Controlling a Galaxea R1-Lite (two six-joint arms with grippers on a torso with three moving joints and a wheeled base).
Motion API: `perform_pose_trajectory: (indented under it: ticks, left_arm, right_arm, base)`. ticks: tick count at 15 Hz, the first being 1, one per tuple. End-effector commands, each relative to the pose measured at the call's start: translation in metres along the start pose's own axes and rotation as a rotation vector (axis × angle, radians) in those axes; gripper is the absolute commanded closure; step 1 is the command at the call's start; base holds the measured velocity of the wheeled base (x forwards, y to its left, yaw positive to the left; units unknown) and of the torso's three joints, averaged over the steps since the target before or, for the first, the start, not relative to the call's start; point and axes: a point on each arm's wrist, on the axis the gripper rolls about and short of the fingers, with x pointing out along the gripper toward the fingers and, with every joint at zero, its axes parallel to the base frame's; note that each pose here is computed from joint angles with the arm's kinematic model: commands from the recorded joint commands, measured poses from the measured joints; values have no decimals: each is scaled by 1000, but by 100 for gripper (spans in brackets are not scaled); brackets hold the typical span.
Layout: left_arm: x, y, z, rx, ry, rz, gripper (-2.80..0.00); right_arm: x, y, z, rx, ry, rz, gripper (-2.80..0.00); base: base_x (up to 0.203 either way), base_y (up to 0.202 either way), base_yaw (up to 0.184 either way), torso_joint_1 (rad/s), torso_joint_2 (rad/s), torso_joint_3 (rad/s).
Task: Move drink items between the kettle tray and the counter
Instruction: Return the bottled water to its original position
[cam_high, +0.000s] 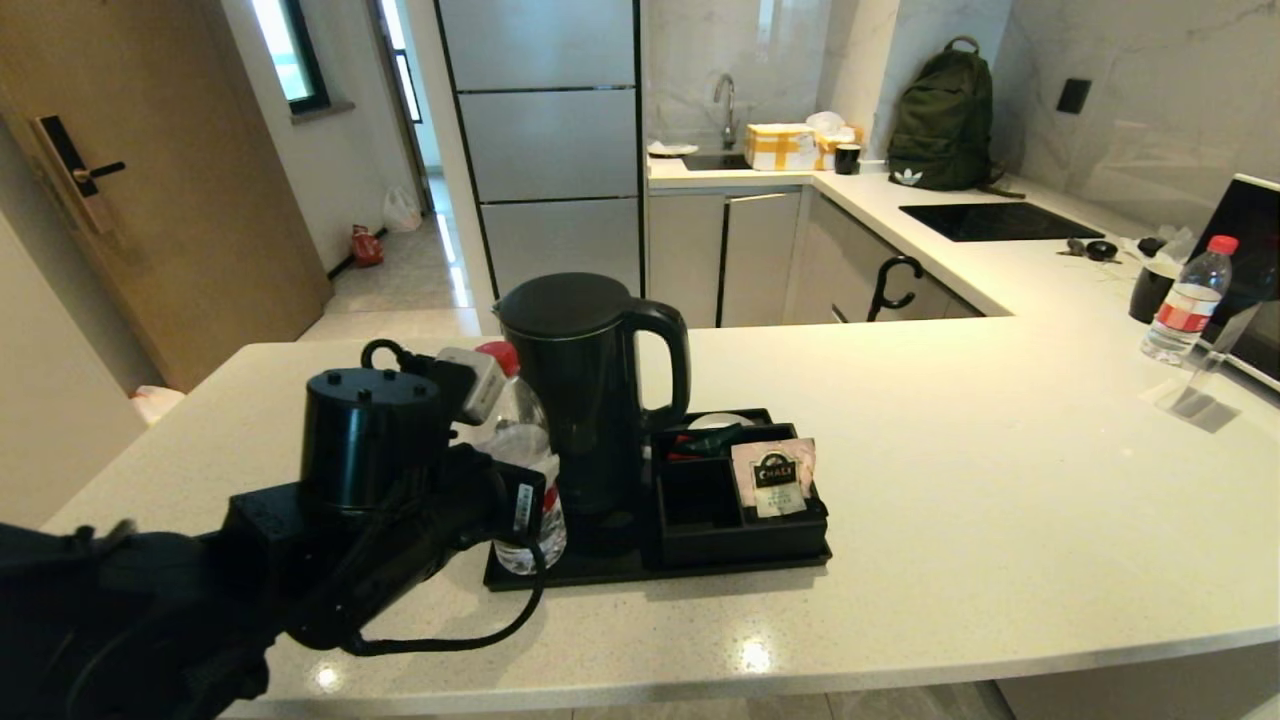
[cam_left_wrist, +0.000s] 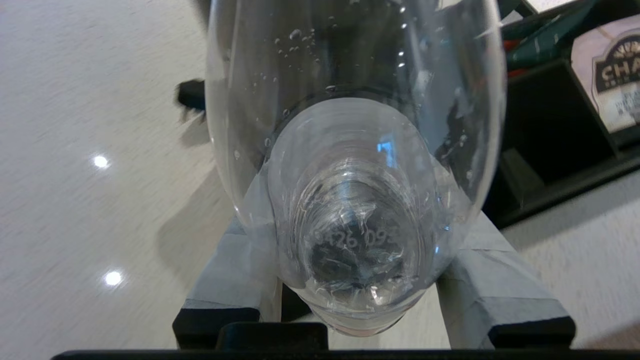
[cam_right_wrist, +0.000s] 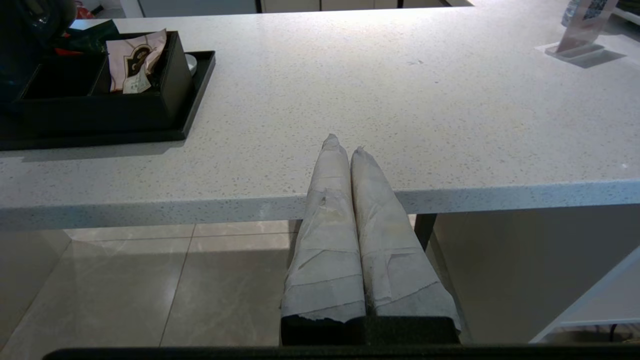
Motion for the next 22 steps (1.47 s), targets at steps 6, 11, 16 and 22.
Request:
perform_pose_trajectory:
  ticks: [6, 11, 16, 22]
  left_arm:
    - [46, -1, -24, 5, 45, 35, 0]
    - [50, -2, -28, 9, 62, 38, 0]
    - [50, -2, -28, 8, 61, 42, 0]
    - [45, 0, -30, 6, 51, 48, 0]
  right_arm:
    - [0, 0, 0, 0, 1, 1, 0]
    - [0, 0, 0, 0, 1, 1, 0]
    - [0, 0, 0, 0, 1, 1, 0]
    - [0, 0, 0, 0, 1, 1, 0]
  base:
    - [0, 0, 0, 0, 0, 0]
    - [0, 0, 0, 0, 0, 0]
    - [0, 0, 0, 0, 0, 0]
    - [0, 0, 0, 0, 0, 0]
